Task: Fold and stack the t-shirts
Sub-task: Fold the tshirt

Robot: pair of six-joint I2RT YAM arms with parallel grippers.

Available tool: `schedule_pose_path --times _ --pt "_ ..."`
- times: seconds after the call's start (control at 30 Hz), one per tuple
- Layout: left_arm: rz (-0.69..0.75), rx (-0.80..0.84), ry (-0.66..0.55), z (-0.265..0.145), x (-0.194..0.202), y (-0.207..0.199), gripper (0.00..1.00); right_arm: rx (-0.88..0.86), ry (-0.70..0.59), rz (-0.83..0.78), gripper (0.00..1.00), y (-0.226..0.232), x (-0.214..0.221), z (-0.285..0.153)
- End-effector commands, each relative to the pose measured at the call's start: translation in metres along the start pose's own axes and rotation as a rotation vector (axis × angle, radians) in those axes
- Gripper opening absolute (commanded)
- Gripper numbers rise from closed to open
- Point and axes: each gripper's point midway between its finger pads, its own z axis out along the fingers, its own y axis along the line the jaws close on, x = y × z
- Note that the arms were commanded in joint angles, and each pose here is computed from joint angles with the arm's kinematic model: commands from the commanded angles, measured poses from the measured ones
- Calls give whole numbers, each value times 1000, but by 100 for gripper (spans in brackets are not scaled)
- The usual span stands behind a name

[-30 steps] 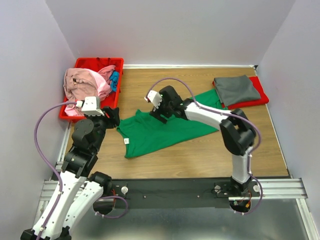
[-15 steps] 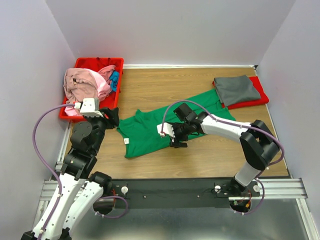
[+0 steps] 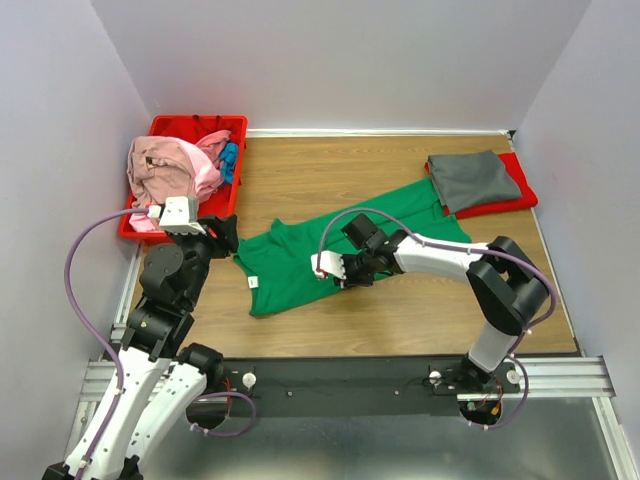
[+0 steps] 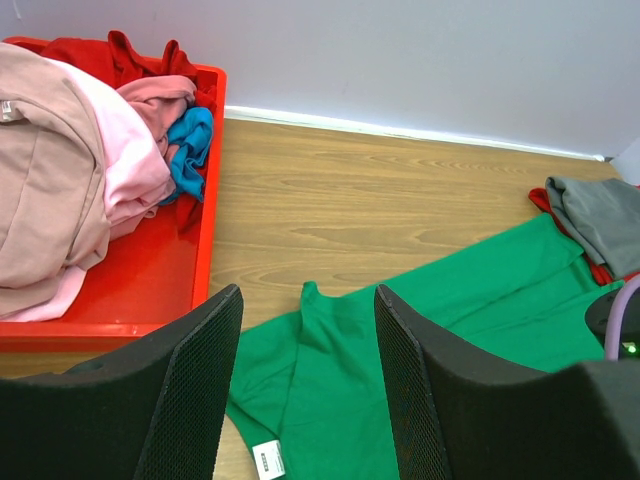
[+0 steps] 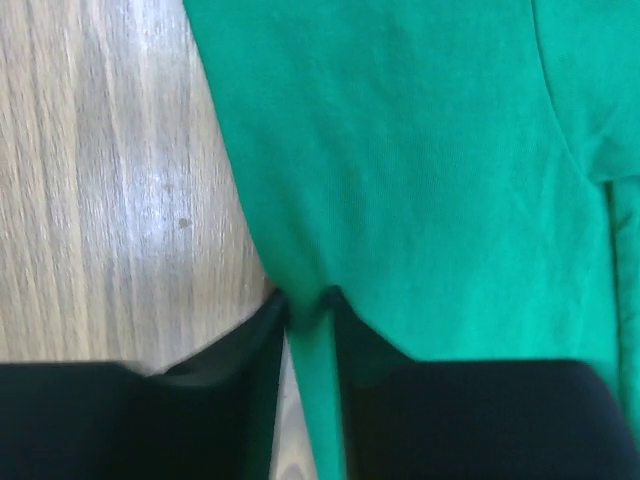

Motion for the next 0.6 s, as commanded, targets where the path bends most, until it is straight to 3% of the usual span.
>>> schedule_pose_path --times 0.0,0.13,0.37,0.47,0.57 --pt "6 27 -21 -1 -3 -4 63 -24 41 44 20 16 11 6" --pt "7 29 -23 -2 -3 -4 63 -122 5 9 12 60 4 2" --pt "5 30 -25 -2 -3 -4 63 -298 13 -64 13 141 -4 -2" --pt "5 29 -29 -3 -5 -4 63 -331 21 -73 34 152 -8 -11" --pt "5 27 -32 -3 -5 -3 63 -324 13 -71 45 146 -20 -24"
